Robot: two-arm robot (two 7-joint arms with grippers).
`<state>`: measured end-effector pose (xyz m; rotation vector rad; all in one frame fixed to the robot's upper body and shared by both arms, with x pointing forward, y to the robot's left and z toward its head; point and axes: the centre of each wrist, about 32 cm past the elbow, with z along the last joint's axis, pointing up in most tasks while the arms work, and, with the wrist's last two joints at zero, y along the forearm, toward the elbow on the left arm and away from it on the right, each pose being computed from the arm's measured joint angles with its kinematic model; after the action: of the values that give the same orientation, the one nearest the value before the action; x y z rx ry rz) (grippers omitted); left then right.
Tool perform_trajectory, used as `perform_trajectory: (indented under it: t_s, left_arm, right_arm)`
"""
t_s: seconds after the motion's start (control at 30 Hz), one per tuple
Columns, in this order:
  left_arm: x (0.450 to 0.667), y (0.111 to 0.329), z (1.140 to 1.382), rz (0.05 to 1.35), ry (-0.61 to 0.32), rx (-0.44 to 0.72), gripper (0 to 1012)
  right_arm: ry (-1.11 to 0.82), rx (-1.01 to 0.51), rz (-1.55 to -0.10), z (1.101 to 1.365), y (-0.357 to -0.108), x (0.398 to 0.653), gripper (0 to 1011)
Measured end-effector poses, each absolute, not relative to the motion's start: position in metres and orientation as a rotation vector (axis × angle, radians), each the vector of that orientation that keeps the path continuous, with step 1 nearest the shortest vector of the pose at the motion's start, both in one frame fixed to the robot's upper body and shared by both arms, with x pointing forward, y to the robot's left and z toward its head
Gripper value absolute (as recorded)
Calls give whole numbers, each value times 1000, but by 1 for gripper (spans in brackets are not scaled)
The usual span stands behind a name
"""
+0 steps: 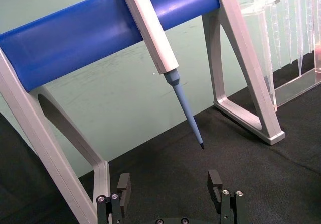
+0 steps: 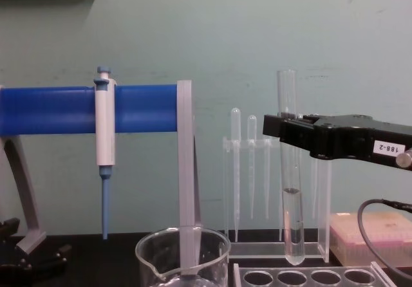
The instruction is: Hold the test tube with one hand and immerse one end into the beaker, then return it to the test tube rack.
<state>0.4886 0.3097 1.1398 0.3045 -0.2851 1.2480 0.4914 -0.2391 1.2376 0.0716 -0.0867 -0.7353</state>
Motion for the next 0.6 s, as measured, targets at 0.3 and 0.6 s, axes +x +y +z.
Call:
perform_trajectory:
  t_s: [0.3,0.6]
  left_arm:
    - [489,310,1140,1248,-285,304,1000]
    - [489,310,1140,1248,-285,304,1000]
  right_arm:
    - [-87,72,-735,1238,-239,491,227]
    - [-87,72,-735,1238,-239,491,227]
